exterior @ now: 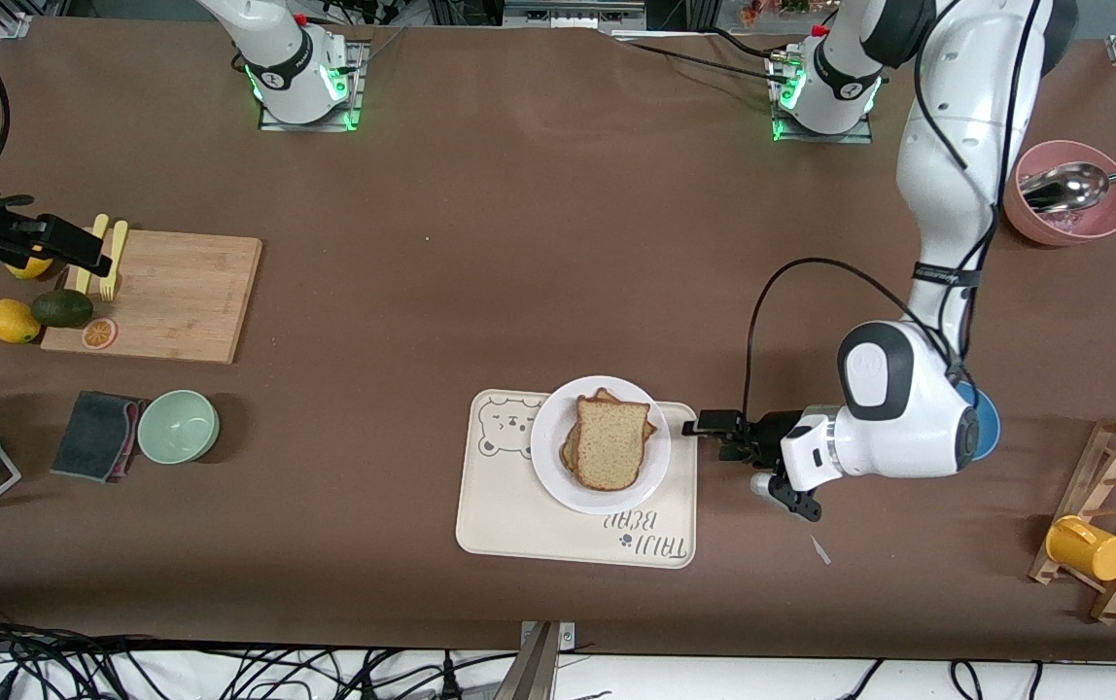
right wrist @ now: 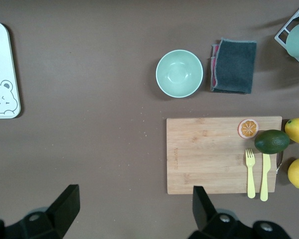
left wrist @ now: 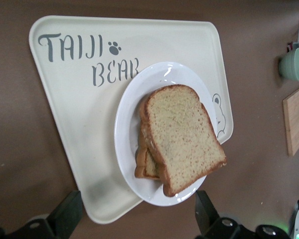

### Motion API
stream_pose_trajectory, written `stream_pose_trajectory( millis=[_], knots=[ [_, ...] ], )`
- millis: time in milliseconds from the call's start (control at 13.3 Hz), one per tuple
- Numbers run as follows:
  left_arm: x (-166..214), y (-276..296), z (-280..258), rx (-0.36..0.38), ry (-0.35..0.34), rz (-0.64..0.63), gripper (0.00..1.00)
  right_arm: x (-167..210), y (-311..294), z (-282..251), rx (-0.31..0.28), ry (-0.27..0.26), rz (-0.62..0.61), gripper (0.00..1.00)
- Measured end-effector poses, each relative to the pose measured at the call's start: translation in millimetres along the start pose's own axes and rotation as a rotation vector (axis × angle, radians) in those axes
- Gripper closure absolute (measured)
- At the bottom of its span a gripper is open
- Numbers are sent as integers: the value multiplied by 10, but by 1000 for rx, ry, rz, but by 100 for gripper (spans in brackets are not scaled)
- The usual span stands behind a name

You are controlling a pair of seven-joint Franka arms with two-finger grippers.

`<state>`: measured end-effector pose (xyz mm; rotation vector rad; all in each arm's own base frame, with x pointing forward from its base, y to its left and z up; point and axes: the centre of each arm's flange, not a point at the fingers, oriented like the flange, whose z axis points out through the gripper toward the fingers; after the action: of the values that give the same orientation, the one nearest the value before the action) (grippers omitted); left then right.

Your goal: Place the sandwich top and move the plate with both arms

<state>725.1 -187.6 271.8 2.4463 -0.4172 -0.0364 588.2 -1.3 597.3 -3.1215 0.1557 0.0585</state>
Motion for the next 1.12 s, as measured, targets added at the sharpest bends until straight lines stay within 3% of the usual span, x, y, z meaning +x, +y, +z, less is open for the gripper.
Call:
stream_pose_trajectory(
  millis=[599, 1124],
  knots=[
    [-200, 522, -1033, 381, -157, 6, 0, 0, -230, -26, -18, 29, -44, 0],
    [-588, 1128, -1982, 595, -213, -100, 0, 38, -107, -44, -22, 51, -22, 0]
  ],
)
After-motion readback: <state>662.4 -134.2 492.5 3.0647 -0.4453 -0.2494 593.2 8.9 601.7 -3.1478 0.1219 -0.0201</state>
